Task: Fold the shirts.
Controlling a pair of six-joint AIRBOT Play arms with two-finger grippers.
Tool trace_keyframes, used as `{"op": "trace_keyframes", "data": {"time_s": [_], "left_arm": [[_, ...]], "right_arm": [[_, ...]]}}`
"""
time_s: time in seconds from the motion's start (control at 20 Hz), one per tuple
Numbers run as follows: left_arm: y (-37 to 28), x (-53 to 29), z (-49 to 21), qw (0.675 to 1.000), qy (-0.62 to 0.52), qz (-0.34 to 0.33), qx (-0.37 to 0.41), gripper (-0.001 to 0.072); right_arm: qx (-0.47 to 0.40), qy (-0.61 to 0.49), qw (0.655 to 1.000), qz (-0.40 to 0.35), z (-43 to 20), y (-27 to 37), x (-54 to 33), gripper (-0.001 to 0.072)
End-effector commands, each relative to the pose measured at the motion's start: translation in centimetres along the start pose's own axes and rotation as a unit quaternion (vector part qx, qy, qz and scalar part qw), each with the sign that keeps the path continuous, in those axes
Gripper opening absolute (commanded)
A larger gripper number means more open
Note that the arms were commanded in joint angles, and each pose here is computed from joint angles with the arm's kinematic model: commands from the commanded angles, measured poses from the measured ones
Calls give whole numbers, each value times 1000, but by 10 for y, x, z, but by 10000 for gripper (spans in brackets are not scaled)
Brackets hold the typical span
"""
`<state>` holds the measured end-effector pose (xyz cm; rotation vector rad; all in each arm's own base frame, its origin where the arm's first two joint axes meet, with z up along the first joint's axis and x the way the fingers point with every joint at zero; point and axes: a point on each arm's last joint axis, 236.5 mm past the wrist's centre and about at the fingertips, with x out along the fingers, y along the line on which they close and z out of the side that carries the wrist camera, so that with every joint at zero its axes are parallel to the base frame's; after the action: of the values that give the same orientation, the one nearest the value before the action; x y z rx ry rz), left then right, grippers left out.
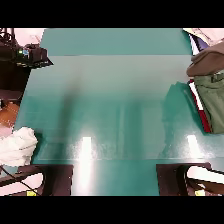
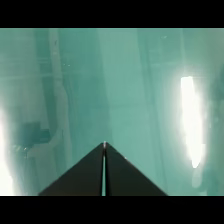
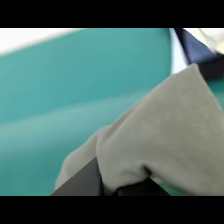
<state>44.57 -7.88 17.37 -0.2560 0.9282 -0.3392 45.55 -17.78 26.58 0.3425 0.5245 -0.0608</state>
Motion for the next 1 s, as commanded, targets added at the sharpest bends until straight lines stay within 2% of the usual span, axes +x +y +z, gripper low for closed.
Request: {"op": "trace_keyframes", "data": {"time_s": [0.0, 0.25, 0.45, 0.5, 0.55, 0.6, 0.65, 0.8, 0.95], "left_arm": [[-1, 0, -4, 1000, 8, -1, 13, 23], [-1, 0, -7, 1000, 15, -1, 26, 23], [-1, 0, -10, 999, 21, -3, 37, 23], [-1, 0, -10, 999, 20, -3, 39, 23], [-1, 0, -10, 999, 20, -3, 39, 23], [-1, 0, -9, 999, 20, -2, 39, 23], [-1, 0, -9, 999, 19, -2, 40, 23], [-1, 0, -10, 999, 20, -3, 43, 23], [-1, 0, -7, 999, 14, -2, 44, 24]], "right_arm": [[3, 50, 994, -95, -26, -38, -29, 17], [69, 122, 974, -176, -101, -92, -65, 20], [155, 154, 951, -220, -166, -133, -100, 27], [177, 158, 943, -231, -181, -143, -109, 131], [199, 162, 936, -242, -197, -151, -118, 375], [218, 163, 929, -252, -211, -158, -125, 546], [234, 165, 922, -259, -223, -163, -131, 570], [264, 162, 913, -266, -242, -165, -137, 568], [282, 124, 932, -194, -221, -132, -112, 556]]}}
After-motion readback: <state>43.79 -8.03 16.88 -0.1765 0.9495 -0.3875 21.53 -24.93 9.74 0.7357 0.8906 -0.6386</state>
